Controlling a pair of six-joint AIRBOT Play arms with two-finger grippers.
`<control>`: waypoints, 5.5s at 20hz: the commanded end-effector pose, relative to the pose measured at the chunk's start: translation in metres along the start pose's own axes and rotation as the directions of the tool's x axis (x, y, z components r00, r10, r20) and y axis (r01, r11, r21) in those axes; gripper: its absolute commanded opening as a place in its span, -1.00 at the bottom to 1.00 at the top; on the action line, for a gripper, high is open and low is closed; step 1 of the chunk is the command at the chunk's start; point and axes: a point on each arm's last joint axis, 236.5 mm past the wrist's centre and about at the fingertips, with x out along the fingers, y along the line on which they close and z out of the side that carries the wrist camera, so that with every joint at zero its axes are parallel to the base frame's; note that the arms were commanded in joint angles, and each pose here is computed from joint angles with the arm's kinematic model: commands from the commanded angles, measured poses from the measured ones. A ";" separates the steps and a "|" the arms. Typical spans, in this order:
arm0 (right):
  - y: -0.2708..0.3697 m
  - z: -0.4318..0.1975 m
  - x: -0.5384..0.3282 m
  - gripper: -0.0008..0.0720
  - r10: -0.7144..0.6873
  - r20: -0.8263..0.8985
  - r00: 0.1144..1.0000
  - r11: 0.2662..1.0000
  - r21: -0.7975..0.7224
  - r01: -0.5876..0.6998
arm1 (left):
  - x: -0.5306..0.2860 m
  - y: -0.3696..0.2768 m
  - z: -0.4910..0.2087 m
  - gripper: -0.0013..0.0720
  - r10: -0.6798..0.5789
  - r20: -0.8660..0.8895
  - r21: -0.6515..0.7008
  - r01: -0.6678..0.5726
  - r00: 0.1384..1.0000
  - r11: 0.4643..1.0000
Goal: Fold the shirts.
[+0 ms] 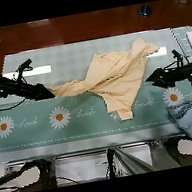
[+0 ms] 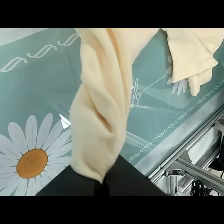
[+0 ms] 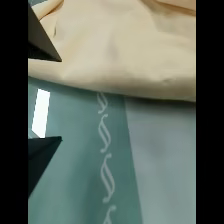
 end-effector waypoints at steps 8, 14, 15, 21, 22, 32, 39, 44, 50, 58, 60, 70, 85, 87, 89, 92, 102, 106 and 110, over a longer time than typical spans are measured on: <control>0.050 -0.025 0.082 -0.73 -0.058 -0.020 0.998 0.995 -0.081 0.056 | 0.000 0.000 0.000 -0.90 0.000 0.000 0.015 0.000 1.000 1.000; 0.138 0.031 -0.023 -0.92 0.119 0.250 0.961 0.959 -0.279 -0.046 | -0.076 -0.105 0.081 -0.91 -0.491 0.367 0.180 0.457 0.790 0.871; 0.166 0.038 -0.059 -0.92 0.170 0.314 0.934 0.938 -0.342 -0.056 | -0.109 -0.128 0.097 -0.91 -0.576 0.439 0.269 0.510 0.690 0.817; 0.316 0.015 -0.280 -0.92 0.474 0.581 0.661 0.792 -0.610 -0.032 | -0.261 -0.280 0.069 -0.91 -0.785 0.425 0.740 0.327 0.450 0.588; 0.332 0.004 -0.308 -0.92 0.514 0.596 0.617 0.776 -0.630 -0.038 | -0.279 -0.307 0.052 -0.91 -0.793 0.410 0.794 0.250 0.451 0.554; 0.411 -0.125 -0.468 -0.92 0.737 0.567 0.368 0.623 -0.781 -0.046 | -0.374 -0.441 -0.086 -0.91 -0.537 0.798 0.566 -0.645 0.273 0.514; 0.324 -0.144 -0.430 -0.92 0.358 0.675 0.645 0.797 -0.581 0.166 | -0.371 -0.369 -0.121 -0.91 -0.070 0.988 0.149 -0.718 0.139 0.680; 0.266 -0.141 -0.361 -0.92 0.067 0.470 0.880 0.831 -0.515 0.211 | -0.321 -0.323 -0.120 -0.91 0.074 0.933 0.177 -0.627 0.353 0.759; 0.257 -0.053 -0.289 -0.92 -0.023 0.289 0.957 0.840 -0.514 0.175 | -0.255 -0.259 -0.072 -0.91 -0.012 0.814 0.253 -0.335 0.581 0.908; 0.272 0.053 -0.169 -0.92 0.090 0.131 0.987 0.872 -0.490 -0.014 | -0.167 -0.123 0.016 -0.91 0.010 0.738 0.090 -0.114 0.675 0.989; 0.285 0.071 -0.142 -0.92 0.121 0.148 0.982 0.854 -0.520 -0.027 | -0.134 -0.114 0.039 -0.91 -0.006 0.697 0.110 -0.098 0.717 0.989; 0.211 0.159 -0.032 -0.91 -0.050 0.219 0.974 0.892 -0.430 0.142 | -0.052 0.008 0.130 -0.90 0.202 0.692 -0.104 -0.181 0.694 0.978; 0.193 0.171 -0.032 0.23 -0.014 0.195 0.981 0.896 -0.433 0.099 | -0.026 0.000 0.148 0.43 0.143 0.659 -0.026 -0.168 0.738 0.985; 0.156 0.172 -0.078 0.23 -0.151 0.238 0.960 0.867 -0.435 0.244 | -0.049 0.016 0.130 0.42 0.140 0.602 -0.017 -0.162 0.786 0.987; 0.101 0.166 -0.114 0.23 -0.341 0.221 0.914 0.828 -0.389 0.403 | -0.055 0.034 0.098 0.42 0.105 0.514 -0.108 -0.057 0.852 0.993; 0.052 0.142 -0.123 0.23 -0.430 0.086 0.899 0.835 -0.340 0.432 | -0.035 0.036 0.053 0.42 0.020 0.385 -0.160 0.045 0.923 0.986; 0.006 0.071 -0.058 0.34 -0.375 -0.207 0.903 0.899 -0.320 0.300 | 0.065 0.033 0.010 0.52 -0.098 0.156 -0.243 0.134 0.983 0.961; 0.004 0.052 -0.043 0.34 -0.330 -0.268 0.905 0.919 -0.311 0.243 | 0.089 0.041 0.010 0.52 -0.083 0.124 -0.261 0.113 0.989 0.959; 0.023 0.056 -0.029 0.34 -0.234 -0.246 0.941 0.945 -0.285 0.160 | 0.100 0.031 0.021 0.52 -0.081 0.106 -0.219 0.103 0.991 0.970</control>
